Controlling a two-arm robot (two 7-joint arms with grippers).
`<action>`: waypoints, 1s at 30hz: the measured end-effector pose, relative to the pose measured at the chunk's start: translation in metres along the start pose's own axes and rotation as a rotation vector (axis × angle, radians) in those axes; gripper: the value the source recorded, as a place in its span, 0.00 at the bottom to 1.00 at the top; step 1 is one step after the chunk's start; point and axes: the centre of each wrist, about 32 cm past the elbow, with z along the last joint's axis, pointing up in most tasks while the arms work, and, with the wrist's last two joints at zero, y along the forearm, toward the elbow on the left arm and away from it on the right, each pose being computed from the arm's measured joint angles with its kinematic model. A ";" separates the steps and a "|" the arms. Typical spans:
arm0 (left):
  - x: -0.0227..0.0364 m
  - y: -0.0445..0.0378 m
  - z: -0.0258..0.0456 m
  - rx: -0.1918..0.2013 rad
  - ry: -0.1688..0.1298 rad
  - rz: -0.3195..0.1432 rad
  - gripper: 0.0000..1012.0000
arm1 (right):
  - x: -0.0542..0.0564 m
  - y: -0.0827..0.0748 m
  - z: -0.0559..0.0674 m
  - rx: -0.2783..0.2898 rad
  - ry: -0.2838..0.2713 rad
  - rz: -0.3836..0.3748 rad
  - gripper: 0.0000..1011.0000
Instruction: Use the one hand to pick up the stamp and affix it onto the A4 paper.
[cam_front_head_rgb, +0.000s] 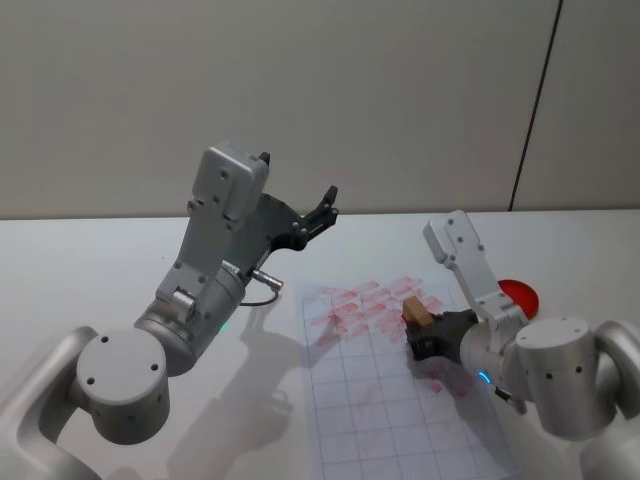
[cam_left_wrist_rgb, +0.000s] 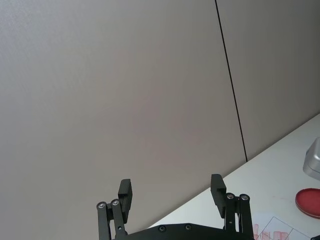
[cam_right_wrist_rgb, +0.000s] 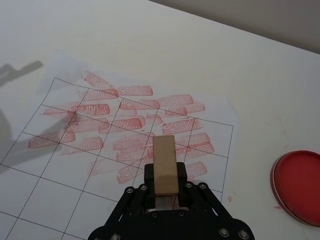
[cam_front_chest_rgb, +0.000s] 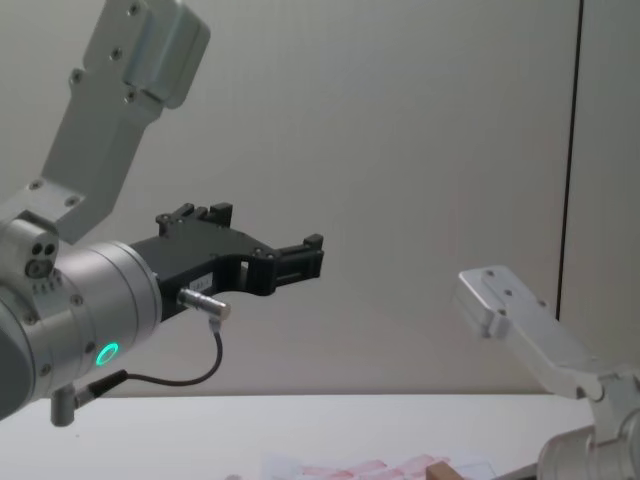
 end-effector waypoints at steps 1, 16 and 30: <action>0.0000 0.0000 0.0000 0.000 0.000 0.000 0.99 | 0.000 0.000 0.000 0.002 0.003 0.001 0.22; 0.0000 0.0000 0.0000 0.000 0.000 0.000 0.99 | 0.008 -0.013 0.010 0.105 0.035 -0.018 0.22; 0.0000 0.0000 0.0000 0.000 0.000 0.000 0.99 | 0.024 -0.046 0.043 0.272 0.064 -0.083 0.22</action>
